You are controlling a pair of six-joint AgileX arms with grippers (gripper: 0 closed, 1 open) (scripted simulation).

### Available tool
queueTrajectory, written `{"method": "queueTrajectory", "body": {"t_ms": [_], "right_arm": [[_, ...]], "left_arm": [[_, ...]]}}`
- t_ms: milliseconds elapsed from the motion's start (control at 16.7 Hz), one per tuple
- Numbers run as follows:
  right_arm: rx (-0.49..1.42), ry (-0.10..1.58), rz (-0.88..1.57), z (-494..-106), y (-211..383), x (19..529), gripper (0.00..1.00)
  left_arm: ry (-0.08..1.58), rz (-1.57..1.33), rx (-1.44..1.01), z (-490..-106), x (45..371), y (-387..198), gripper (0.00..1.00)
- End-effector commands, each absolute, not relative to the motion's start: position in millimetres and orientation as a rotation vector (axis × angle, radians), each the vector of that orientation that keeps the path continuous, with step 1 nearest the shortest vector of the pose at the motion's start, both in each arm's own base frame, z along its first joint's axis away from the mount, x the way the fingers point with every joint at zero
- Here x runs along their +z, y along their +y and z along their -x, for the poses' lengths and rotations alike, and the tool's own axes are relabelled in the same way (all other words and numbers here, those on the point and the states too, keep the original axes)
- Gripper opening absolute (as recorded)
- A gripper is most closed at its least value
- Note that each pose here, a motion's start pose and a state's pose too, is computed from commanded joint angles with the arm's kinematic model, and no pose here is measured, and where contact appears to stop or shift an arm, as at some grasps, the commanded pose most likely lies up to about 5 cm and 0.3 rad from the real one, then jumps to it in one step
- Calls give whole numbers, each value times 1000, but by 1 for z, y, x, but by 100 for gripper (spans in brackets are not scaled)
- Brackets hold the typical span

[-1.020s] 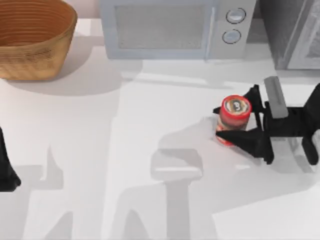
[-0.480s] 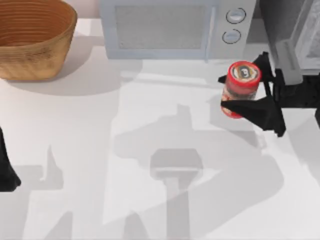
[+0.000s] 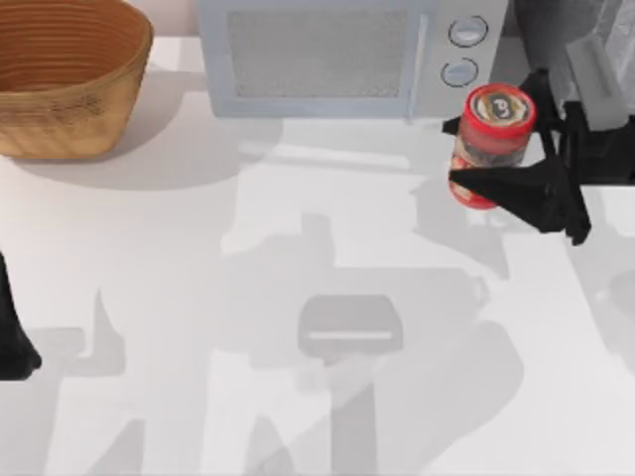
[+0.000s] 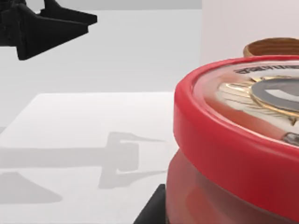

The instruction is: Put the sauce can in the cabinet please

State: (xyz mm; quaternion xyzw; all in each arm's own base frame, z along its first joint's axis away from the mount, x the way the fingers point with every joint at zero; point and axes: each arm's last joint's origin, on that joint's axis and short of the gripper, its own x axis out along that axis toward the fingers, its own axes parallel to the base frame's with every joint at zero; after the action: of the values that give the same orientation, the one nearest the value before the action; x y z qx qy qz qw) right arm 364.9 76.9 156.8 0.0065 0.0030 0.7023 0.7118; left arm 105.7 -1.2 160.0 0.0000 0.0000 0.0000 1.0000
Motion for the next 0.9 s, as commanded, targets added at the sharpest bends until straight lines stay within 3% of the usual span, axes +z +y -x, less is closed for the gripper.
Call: {"method": "queueTrajectory", "body": {"t_ms": [360, 900], "right_arm": [[1499, 25, -36, -358, 73, 163, 0], [1016, 95, -136, -271, 44, 222, 0]], "left_arm": [[0, 0, 0, -106, 160, -1, 100], [0, 0, 0, -106, 160, -1, 100]]}}
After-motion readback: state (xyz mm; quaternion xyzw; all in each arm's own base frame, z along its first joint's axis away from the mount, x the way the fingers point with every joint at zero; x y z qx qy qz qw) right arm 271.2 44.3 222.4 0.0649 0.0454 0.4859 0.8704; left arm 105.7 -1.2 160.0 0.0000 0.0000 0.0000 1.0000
